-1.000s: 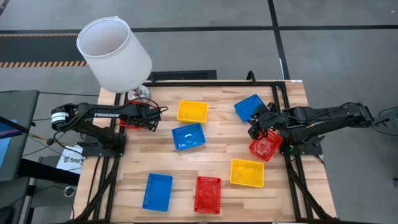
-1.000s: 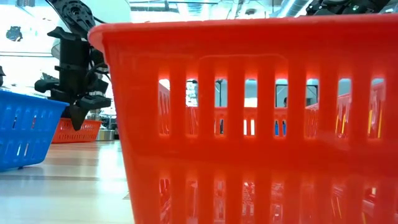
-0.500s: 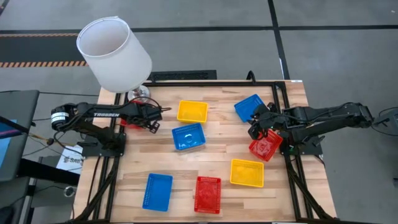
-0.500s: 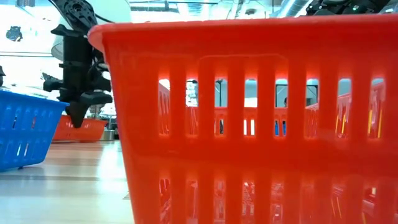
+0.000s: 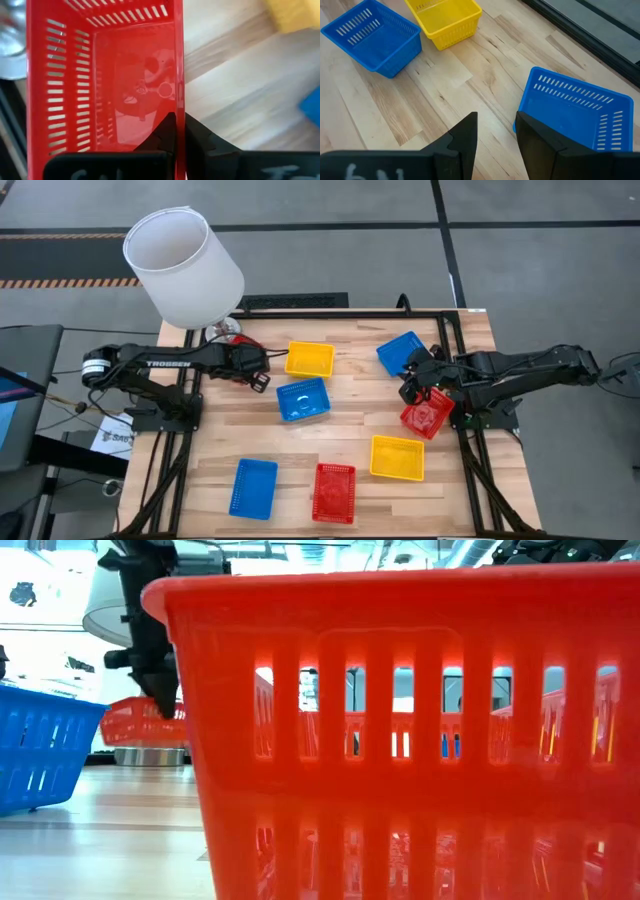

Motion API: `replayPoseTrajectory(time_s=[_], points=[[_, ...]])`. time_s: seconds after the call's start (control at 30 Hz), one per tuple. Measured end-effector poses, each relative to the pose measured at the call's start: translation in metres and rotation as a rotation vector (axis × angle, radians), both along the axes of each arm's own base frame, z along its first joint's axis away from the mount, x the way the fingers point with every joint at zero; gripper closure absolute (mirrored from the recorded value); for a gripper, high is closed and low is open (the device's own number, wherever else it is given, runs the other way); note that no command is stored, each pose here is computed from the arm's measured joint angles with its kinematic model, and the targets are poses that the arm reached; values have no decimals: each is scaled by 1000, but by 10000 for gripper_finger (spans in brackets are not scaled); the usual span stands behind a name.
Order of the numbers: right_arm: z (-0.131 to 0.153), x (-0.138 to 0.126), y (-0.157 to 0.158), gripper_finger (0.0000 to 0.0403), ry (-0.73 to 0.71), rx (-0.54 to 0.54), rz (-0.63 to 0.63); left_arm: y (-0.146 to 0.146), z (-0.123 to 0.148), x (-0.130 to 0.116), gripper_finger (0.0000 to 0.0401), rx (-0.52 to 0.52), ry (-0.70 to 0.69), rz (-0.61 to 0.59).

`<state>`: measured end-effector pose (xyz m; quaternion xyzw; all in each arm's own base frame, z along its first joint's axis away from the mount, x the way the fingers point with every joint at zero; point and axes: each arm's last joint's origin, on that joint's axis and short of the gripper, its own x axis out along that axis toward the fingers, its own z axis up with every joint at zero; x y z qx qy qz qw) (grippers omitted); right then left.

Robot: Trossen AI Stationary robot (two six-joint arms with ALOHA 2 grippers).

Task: Stack baskets by color
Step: Stack the top left red bin on top of the bottom red bin

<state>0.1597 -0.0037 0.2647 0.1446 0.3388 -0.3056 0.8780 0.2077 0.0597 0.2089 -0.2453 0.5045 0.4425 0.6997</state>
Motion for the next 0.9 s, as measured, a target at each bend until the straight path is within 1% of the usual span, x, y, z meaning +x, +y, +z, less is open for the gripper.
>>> replayPoseTrajectory(time_s=[0.13, 0.43, 0.53, 0.7, 0.8, 0.9], points=[[0, 0, 0, 246, 0, 0, 0, -6, 15, 10, 401, 19, -49, -42], [0, 0, 0, 246, 0, 0, -1, -34, 61, 35, 401, 52, -210, -222], [0, 0, 0, 246, 1, 0, 0, -48, 76, 42, 401, 39, -281, -321], [0, 0, 0, 246, 3, 0, -1, -76, 95, 50, 401, 51, -378, -482], [0, 0, 0, 246, 2, 1, -1, -92, 102, 54, 401, 29, -462, -539], [0, 0, 0, 246, -8, 14, -16, -109, 108, 58, 401, -14, -561, -571]])
